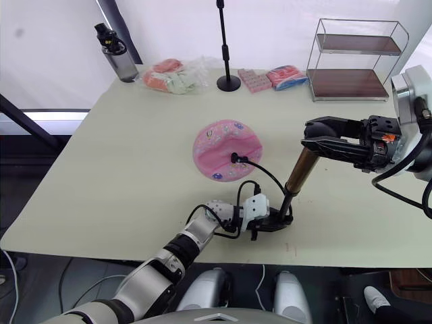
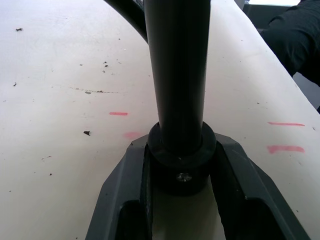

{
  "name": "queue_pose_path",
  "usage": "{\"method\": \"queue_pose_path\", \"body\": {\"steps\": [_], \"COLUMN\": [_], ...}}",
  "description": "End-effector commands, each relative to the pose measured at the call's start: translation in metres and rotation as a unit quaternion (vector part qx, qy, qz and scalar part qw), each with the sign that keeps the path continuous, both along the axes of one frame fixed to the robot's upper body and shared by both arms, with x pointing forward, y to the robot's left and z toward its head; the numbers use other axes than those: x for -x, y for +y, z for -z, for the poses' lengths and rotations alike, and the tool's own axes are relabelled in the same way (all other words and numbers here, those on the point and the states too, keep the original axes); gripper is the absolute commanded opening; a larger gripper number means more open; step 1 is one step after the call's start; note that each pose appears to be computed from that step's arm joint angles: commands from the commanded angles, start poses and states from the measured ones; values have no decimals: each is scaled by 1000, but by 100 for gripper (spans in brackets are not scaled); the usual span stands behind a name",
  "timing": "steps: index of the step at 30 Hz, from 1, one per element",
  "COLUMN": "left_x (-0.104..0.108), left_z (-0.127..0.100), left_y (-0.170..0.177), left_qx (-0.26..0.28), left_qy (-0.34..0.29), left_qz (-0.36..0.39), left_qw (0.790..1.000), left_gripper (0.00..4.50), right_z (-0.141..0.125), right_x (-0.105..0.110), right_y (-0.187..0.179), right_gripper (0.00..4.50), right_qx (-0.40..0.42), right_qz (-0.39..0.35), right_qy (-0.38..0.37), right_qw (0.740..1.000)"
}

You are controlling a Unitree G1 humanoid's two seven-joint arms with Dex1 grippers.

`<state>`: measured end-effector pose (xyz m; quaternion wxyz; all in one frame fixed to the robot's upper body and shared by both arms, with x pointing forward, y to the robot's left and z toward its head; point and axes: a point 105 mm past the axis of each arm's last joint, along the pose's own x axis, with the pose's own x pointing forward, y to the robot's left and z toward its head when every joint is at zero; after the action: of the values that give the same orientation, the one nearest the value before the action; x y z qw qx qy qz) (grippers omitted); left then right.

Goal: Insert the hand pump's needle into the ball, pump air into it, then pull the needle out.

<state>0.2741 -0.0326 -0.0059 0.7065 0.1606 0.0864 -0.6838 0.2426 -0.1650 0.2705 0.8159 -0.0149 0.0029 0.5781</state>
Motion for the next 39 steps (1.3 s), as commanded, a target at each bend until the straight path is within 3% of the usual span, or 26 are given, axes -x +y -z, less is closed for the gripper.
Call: {"method": "queue_pose_path", "body": {"steps": [1, 10, 19, 27, 39], "left_x": [17, 15, 14, 15, 17], "left_z": [44, 44, 44, 44, 45], "left_y": [23, 23, 25, 25, 24], "left_qx": [-77, -77, -77, -76, -76], "left_qy": [61, 59, 58, 59, 61], "left_qz": [-9, -14, -17, -17, -15], "left_qw": [995, 995, 995, 995, 995], "left_gripper": [112, 112, 112, 112, 112], "right_z": [19, 109, 158, 113, 8], "right_x": [-7, -8, -6, -11, -7], "right_y": [-3, 7, 6, 5, -10], "right_gripper": [171, 171, 171, 171, 171], "right_qx": [34, 78, 104, 52, 5], "right_qz": [34, 37, 55, 48, 30], "right_qy": [-3, 72, 77, 29, -26], "right_qw": [999, 994, 990, 997, 999]}}
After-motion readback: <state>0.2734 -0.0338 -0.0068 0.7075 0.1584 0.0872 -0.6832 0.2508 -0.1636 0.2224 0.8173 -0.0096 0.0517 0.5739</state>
